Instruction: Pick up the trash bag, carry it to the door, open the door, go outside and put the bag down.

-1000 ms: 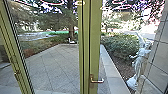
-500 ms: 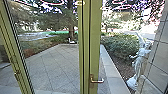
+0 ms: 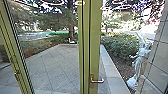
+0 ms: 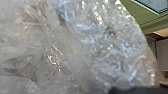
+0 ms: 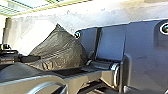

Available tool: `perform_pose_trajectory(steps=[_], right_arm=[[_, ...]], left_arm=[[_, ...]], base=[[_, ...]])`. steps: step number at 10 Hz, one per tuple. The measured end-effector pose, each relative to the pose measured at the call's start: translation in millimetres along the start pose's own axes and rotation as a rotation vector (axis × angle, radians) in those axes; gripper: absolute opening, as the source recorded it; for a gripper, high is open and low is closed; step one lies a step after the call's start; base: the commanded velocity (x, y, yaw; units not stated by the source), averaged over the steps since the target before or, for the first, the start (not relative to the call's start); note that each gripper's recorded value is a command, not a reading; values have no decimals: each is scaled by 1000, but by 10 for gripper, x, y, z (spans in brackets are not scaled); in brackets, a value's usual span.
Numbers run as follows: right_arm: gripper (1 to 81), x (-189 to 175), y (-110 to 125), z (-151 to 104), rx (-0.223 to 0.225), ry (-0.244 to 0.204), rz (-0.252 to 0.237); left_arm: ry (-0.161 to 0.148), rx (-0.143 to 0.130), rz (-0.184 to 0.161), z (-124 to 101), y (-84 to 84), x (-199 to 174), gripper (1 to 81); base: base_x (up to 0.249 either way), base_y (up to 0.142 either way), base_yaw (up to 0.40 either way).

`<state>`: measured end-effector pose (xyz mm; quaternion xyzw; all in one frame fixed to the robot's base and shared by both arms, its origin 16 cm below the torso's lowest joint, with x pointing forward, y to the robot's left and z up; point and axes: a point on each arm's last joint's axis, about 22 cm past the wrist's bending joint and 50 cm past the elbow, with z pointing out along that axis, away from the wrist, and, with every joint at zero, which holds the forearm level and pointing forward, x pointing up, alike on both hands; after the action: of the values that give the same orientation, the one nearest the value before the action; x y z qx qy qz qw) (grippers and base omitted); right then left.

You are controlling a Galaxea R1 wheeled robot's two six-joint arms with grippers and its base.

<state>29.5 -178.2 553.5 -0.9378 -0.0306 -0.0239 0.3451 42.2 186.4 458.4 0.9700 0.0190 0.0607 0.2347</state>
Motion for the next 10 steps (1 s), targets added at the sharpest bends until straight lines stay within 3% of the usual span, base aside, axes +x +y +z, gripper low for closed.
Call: perform_pose_trajectory(steps=[2,4,5,7,10], right_arm=[[811,24,132,-445,-11,33,1],[811,35,68,-732,7,56,2],[811,69,-53,-1066,29,86,2],[811,120,-173,-1467,42,123,4],[811,327,-571,-1993,94,173,-11]], left_arm=[[-14,29,-2,-92,-210,-69,10],[-26,23,-3,-78,-169,-162,10],[-24,17,-3,-60,-126,-154,10],[-24,6,-3,-26,-49,-158,10],[-23,2,-2,-11,-14,-154,10]], base=[[0,0,0],[0,0,0],[0,0,0],[0,0,0],[0,0,0]])
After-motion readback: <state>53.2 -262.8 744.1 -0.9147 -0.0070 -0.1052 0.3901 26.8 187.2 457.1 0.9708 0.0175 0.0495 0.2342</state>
